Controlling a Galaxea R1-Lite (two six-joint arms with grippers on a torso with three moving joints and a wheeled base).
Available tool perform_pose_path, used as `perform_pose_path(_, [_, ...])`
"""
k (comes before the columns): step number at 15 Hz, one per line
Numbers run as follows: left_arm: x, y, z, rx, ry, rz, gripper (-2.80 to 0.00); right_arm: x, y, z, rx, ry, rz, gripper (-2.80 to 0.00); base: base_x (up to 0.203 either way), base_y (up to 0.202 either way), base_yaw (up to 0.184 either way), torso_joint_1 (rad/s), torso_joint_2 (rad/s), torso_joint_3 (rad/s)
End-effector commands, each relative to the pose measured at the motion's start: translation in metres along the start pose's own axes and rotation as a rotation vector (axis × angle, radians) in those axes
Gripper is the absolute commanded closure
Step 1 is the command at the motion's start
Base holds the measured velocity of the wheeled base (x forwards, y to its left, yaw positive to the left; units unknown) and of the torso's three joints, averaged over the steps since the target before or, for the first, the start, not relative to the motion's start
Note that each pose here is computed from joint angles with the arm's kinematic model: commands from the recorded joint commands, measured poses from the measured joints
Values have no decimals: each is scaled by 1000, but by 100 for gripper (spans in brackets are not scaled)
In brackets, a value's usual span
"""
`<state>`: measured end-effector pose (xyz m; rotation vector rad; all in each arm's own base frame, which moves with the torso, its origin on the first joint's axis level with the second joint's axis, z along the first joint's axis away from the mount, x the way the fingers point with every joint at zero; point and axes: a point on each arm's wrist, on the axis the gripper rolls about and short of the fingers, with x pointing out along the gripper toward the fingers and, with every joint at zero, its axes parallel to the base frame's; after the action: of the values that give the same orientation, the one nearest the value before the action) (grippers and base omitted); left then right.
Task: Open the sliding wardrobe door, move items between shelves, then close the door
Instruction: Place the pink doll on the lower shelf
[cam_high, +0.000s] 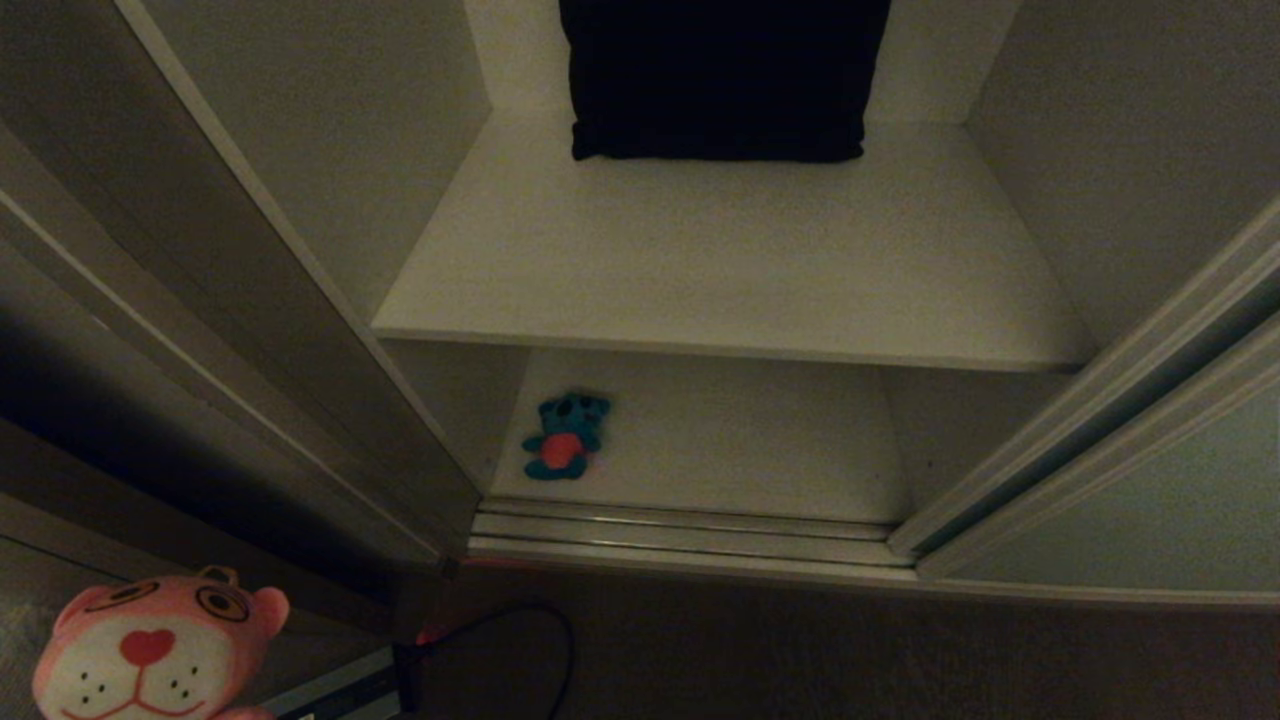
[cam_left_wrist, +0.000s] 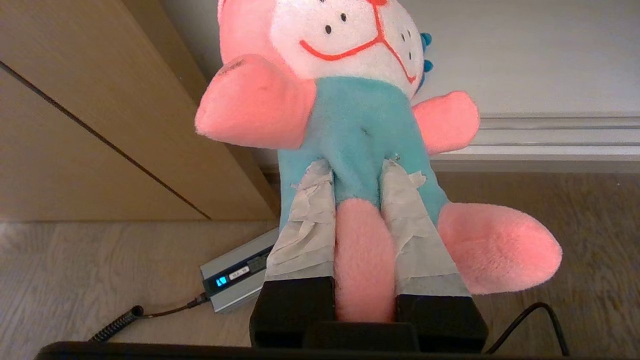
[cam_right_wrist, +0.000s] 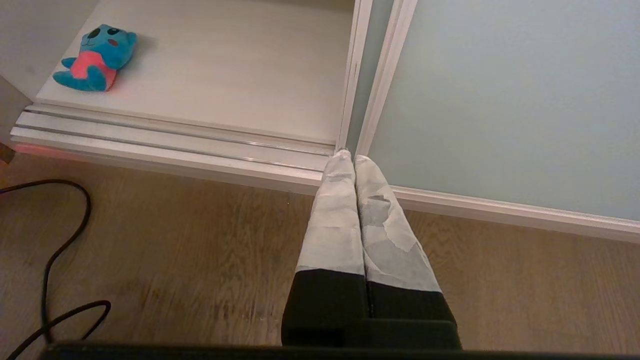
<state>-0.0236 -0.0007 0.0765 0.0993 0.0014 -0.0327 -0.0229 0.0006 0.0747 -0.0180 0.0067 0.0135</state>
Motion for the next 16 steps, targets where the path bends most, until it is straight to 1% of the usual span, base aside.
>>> perform_pose_path(1, [0,0,0,0,2,-1,0,0,0,-1,0,4,0,0,0,0,0,0,0,0])
perform_pose_path(10, [0,0,0,2,0,-1,0,0,0,-1,0,4,0,0,0,0,0,0,0,0])
perform_pose_path(16, [0,0,0,5,0,0,0,0,0,-1,0,4,0,0,-178,0,-1,-1,5,1])
